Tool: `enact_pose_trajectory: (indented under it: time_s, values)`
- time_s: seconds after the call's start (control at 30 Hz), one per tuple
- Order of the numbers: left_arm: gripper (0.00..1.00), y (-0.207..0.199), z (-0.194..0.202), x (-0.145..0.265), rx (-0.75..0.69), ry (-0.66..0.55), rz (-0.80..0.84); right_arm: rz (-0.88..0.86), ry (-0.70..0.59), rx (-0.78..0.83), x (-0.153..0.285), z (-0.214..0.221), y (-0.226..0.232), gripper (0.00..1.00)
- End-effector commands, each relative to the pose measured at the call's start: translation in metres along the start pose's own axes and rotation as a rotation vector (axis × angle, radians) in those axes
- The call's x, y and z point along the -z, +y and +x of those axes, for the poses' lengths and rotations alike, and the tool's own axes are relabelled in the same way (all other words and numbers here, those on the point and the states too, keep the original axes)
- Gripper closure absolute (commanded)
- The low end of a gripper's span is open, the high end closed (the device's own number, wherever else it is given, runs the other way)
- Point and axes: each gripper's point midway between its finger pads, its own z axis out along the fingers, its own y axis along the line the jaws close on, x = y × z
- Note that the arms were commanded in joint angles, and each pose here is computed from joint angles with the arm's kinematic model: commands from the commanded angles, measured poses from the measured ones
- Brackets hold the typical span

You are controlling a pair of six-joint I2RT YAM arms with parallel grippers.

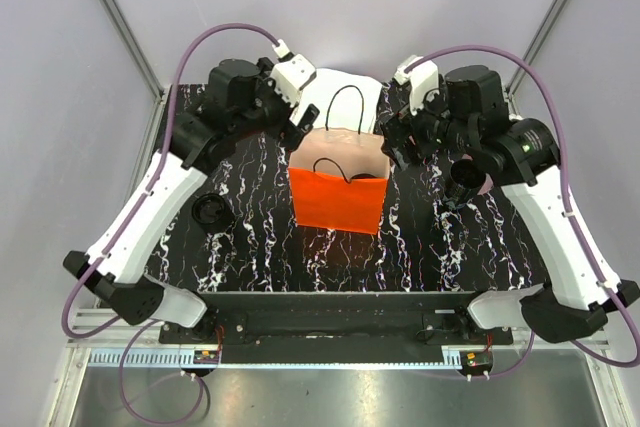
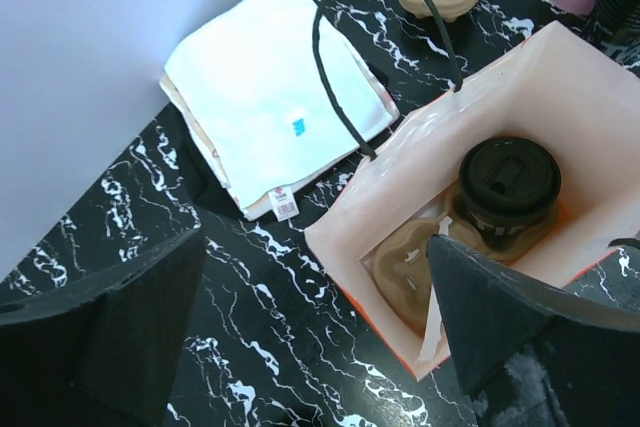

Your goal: Pack the takeout coffee

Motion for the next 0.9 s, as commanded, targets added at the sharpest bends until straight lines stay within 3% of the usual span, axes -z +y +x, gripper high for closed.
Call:
enact_pose_trajectory:
  time_s: [0.0, 0.17, 0.5, 0.7, 0.87]
  values:
    - [0.01, 0.022, -0.020, 0.031, 0.014, -0.092, -0.091, 0.066, -0.114, 0.040, 0.022, -0.025, -0.010, 0.00]
    - [0.01, 0.051, -0.021, 0.056, 0.079, -0.134, -0.157, 0.125, -0.199, 0.071, 0.032, -0.042, -0.021, 0.00]
    - [0.01, 0.126, -0.005, 0.110, 0.233, -0.189, -0.357, 0.408, -0.337, 0.065, 0.058, -0.068, -0.069, 0.00]
    - [0.01, 0.158, 0.003, 0.151, 0.299, -0.248, -0.483, 0.632, -0.515, 0.009, 0.102, -0.086, -0.108, 0.00]
    - [0.01, 0.167, 0.002, 0.188, 0.282, -0.325, -0.621, 0.711, -0.592, -0.012, 0.131, -0.083, -0.115, 0.00]
